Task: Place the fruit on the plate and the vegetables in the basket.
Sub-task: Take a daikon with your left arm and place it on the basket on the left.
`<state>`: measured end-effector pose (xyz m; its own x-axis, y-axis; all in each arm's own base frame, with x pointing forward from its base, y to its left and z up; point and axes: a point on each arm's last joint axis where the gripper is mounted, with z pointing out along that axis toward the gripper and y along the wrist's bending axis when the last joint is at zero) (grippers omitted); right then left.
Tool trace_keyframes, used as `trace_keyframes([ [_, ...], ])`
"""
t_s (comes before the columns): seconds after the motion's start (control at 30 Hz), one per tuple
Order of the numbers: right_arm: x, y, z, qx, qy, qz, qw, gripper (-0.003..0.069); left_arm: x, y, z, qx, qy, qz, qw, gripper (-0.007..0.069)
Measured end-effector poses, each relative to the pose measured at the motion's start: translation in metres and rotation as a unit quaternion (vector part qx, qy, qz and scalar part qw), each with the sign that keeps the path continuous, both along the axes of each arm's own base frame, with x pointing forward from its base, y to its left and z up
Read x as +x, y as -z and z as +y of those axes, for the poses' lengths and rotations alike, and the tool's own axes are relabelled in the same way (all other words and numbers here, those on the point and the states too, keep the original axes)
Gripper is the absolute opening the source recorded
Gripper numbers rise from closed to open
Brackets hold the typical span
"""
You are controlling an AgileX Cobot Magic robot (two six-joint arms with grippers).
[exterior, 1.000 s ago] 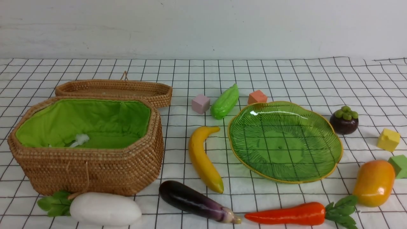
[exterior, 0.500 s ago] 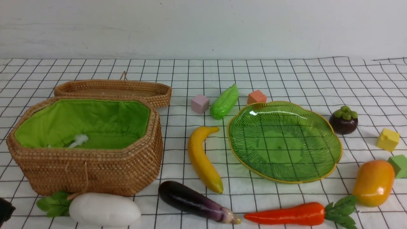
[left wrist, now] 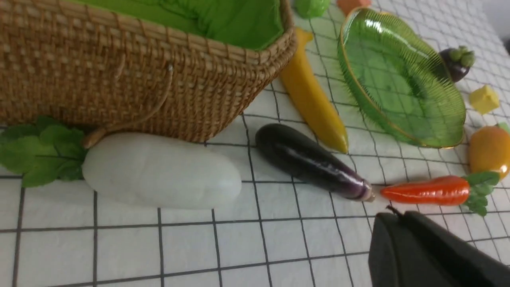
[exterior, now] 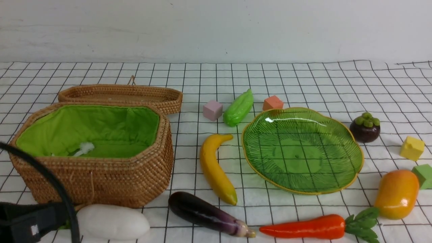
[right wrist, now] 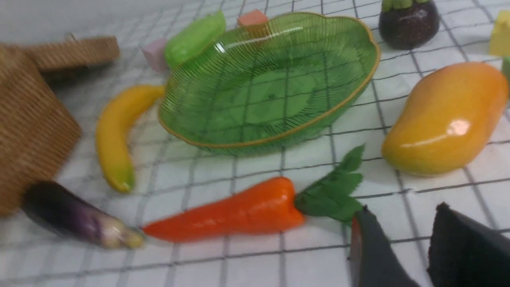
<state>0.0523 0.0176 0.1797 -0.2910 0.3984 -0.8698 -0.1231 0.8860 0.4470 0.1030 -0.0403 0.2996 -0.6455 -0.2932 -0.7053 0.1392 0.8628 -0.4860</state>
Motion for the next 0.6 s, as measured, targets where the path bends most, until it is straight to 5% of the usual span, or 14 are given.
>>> trace_keyframes([
  [0.13,0.002,-0.01,0.0,0.158,0.023,-0.018,0.987,0.0246,0.009,0.003,-0.003,0.039,0.045,0.019,0.998,-0.0013],
  [0.3,0.0,-0.02,0.004,0.245,0.012,-0.009,0.969,0.0208,0.012,-0.002,-0.008,0.093,0.131,0.043,0.986,-0.0013],
  [0.43,-0.011,-0.05,0.017,0.202,-0.067,0.018,0.977,0.0137,0.015,-0.01,-0.013,0.114,0.174,0.046,0.977,-0.0013],
  [0.6,-0.029,-0.14,0.035,-0.008,-0.232,0.072,0.97,0.0041,0.024,-0.023,-0.025,0.196,0.255,0.056,0.945,-0.0013],
])
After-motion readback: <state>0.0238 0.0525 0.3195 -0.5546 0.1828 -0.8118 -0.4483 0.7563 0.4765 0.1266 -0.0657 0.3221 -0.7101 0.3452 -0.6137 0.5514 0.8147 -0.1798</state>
